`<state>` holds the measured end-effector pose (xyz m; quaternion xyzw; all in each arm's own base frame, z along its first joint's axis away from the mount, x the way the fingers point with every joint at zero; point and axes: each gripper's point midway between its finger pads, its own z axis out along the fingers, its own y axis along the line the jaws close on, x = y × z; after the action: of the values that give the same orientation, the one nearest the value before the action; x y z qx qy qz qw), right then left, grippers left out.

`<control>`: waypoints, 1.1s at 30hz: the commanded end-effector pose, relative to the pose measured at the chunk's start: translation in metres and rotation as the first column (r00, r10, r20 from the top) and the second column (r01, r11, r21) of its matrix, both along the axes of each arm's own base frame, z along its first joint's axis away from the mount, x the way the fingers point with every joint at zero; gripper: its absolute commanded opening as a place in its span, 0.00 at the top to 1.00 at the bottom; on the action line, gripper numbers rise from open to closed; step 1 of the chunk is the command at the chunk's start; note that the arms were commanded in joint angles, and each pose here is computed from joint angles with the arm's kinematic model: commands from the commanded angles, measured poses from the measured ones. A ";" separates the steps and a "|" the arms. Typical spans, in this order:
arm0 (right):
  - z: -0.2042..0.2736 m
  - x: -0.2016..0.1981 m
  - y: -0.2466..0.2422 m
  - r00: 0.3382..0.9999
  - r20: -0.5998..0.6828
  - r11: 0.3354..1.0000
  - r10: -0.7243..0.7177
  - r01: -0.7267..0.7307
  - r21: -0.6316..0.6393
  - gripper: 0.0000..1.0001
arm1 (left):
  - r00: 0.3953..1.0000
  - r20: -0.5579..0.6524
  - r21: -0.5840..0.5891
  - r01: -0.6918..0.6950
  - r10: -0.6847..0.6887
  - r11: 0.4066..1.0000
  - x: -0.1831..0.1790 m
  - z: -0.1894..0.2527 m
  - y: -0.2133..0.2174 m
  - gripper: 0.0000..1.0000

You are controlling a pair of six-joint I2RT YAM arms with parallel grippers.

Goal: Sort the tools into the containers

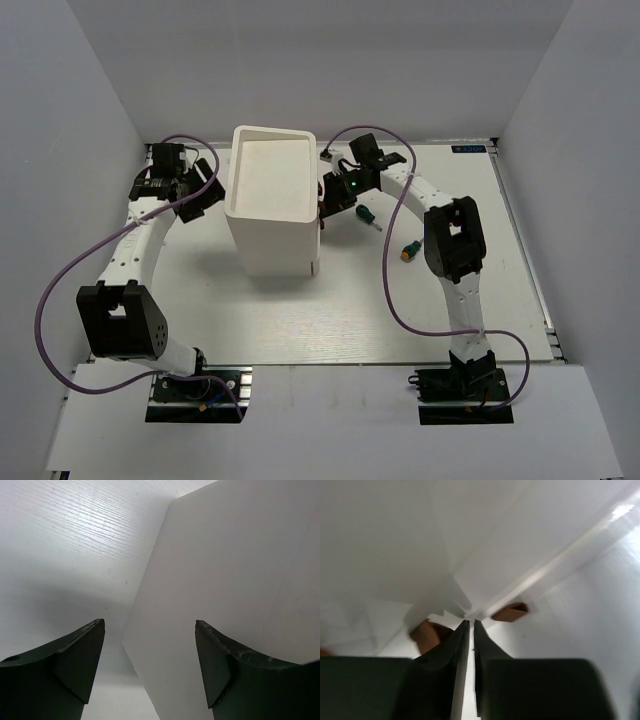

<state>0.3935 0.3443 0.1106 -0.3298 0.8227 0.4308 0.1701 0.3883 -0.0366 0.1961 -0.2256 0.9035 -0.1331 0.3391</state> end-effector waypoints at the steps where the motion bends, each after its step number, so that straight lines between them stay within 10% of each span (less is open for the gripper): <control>1: 0.012 0.011 -0.015 0.990 0.132 0.995 -0.052 0.064 -0.081 0.84 | 1.000 0.008 -0.005 0.002 -0.002 1.000 -0.001 0.010 -0.003 0.17; 6: -0.007 0.010 -0.043 0.970 0.236 0.998 0.050 -0.041 -0.043 0.38 | 1.000 -0.023 0.007 -0.015 0.016 1.000 -0.009 0.004 0.007 0.17; 9: -0.021 0.000 -0.045 0.920 0.351 0.982 0.175 -0.190 0.007 0.32 | 0.999 -0.033 -0.010 0.000 0.000 1.000 -0.015 0.000 0.003 0.17; 20: -0.032 0.018 -0.014 0.768 0.567 0.898 0.297 -0.427 0.108 0.31 | 0.999 -0.042 -0.018 0.006 -0.006 1.000 -0.028 -0.006 0.001 0.17; 33: -0.037 0.033 0.012 0.762 0.592 0.894 0.262 -0.422 0.147 0.32 | 0.998 -0.065 -0.031 0.004 -0.006 1.000 -0.033 -0.014 -0.001 0.17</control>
<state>0.4161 0.3389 0.0463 -0.5506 0.6369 0.4326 0.3225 0.3595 -0.0351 0.1701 -0.2348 0.9183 -0.1269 0.2925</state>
